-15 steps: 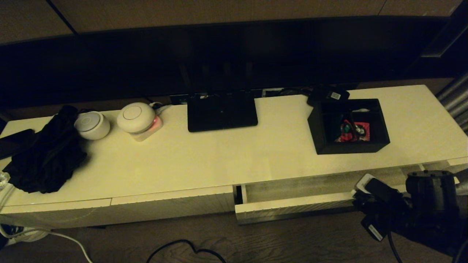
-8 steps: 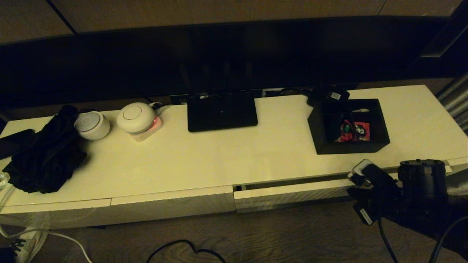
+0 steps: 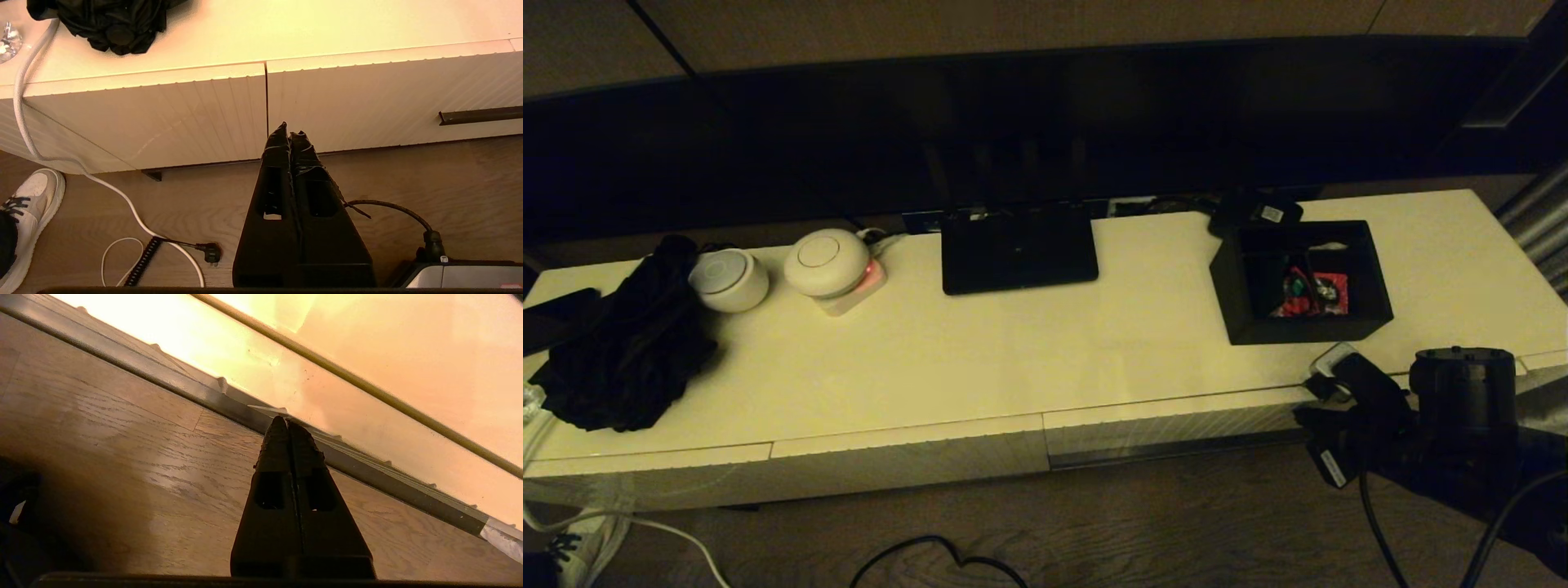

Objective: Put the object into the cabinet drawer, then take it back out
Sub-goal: Close the drawer

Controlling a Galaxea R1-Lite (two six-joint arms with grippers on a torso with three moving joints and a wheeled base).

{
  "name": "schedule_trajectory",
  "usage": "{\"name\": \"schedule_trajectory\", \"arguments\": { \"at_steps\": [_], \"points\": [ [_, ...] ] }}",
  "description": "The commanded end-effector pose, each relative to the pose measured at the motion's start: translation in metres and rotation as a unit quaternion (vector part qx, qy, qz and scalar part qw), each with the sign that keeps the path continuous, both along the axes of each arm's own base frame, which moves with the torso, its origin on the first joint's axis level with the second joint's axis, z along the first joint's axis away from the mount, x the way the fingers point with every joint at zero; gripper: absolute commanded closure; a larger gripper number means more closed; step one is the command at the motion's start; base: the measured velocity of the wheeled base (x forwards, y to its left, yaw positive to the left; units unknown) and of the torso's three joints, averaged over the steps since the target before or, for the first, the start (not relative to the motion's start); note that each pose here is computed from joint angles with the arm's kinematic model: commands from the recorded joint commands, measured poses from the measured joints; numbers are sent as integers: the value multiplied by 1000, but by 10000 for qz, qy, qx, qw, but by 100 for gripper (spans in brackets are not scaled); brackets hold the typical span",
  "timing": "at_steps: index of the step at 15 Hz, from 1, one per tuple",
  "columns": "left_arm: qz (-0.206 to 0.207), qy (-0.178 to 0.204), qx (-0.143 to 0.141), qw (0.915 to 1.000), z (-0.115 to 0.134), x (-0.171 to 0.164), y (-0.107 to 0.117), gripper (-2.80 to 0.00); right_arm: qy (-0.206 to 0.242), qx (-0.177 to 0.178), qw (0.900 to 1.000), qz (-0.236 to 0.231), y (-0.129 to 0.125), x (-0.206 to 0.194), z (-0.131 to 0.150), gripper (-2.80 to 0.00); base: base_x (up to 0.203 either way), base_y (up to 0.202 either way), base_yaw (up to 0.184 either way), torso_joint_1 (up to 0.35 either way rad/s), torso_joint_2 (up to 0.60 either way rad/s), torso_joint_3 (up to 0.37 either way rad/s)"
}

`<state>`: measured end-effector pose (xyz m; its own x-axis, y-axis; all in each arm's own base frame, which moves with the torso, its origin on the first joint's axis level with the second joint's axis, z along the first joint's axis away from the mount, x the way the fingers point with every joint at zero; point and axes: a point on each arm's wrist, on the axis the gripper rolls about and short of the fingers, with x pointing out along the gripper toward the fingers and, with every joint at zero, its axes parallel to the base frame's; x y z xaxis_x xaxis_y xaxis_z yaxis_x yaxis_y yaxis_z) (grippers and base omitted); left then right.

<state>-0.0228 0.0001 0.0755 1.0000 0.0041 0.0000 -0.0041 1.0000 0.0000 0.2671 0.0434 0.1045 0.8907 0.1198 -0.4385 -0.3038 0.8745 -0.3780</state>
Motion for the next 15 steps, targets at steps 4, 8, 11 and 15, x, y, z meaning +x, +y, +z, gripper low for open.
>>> {"name": "schedule_trajectory", "arguments": {
  "at_steps": [4,8,11,15],
  "points": [
    [3,15,0,10000,-1,0,0,0,-113,-117,9999,35,-8,-34,14,0,0,0,0,0,0,0],
    [3,15,0,10000,-1,0,0,0,-905,-155,9957,77,-12,-66,49,0,0,0,0,0,0,0],
    [3,15,0,10000,-1,0,0,0,-1723,99,9828,-659,-39,-99,80,0,0,0,0,0,0,0],
    [3,15,0,10000,-1,0,0,0,-2564,685,9561,-1245,-51,-164,90,0,0,0,0,0,0,0]
  ]
}}
